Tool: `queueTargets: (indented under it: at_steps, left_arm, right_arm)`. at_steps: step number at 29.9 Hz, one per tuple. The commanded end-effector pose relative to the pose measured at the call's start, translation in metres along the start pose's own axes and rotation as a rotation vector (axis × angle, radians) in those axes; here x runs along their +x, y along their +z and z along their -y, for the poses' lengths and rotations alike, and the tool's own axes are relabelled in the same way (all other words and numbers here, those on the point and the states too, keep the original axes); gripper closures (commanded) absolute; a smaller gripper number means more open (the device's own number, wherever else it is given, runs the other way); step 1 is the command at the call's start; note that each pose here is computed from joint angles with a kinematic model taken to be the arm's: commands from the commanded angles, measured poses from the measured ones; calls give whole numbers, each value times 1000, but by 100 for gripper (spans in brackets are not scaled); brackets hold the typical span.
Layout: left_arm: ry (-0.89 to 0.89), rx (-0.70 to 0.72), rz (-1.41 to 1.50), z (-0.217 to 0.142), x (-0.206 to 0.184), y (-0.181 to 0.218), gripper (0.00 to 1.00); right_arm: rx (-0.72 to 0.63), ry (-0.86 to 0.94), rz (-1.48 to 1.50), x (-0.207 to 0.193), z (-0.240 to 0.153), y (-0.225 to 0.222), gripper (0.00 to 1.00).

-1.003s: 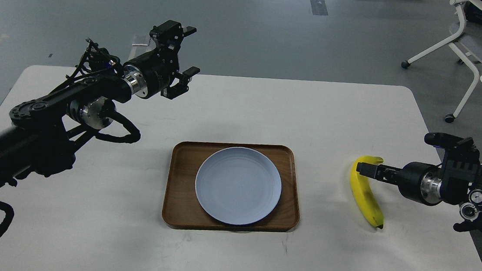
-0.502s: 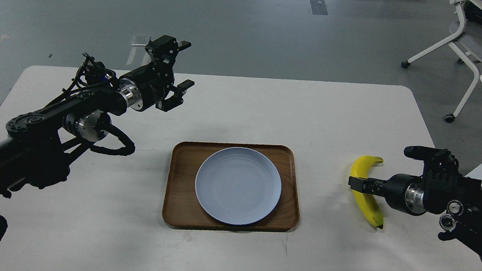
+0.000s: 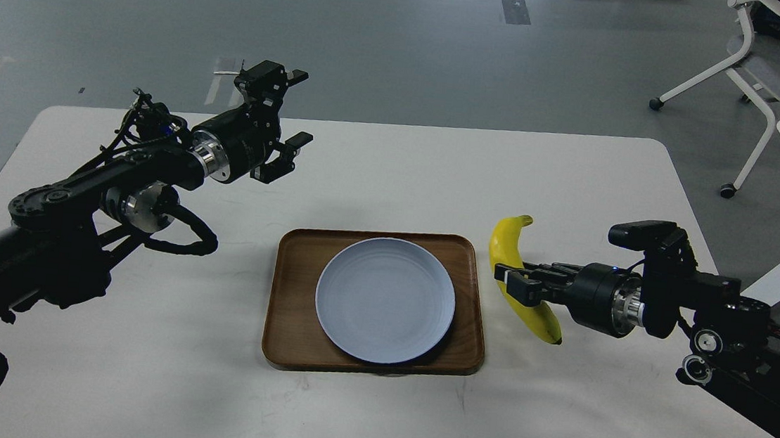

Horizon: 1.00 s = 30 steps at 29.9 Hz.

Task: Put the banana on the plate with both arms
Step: 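Carry the banana with the right gripper over the plate on the tray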

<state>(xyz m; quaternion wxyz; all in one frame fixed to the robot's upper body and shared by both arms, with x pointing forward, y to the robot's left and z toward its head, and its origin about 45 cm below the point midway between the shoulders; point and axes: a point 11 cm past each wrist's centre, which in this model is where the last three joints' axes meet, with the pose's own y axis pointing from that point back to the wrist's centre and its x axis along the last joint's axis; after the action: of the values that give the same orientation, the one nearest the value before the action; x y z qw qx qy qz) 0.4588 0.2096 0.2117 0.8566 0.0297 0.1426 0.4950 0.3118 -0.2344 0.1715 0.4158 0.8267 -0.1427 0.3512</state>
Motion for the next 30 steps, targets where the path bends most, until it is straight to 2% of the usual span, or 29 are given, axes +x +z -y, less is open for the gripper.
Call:
queueTargets:
  at_steps: [1, 11, 22, 30]
  left_arm:
    - [-2, 1, 0, 0, -1, -1, 2]
    - [10, -1, 13, -7, 5, 3, 2]
    - [22, -2, 22, -14, 14, 6, 2]
    - [33, -2, 28, -16, 19, 7, 2]
  right_arm:
    - [95, -44, -62, 4, 15, -33, 100]
    - [197, -180, -181, 22, 44, -79, 100]
    - [164, -192, -167, 22, 66, -72, 100]
    - [167, -186, -153, 21, 76, -76, 82]
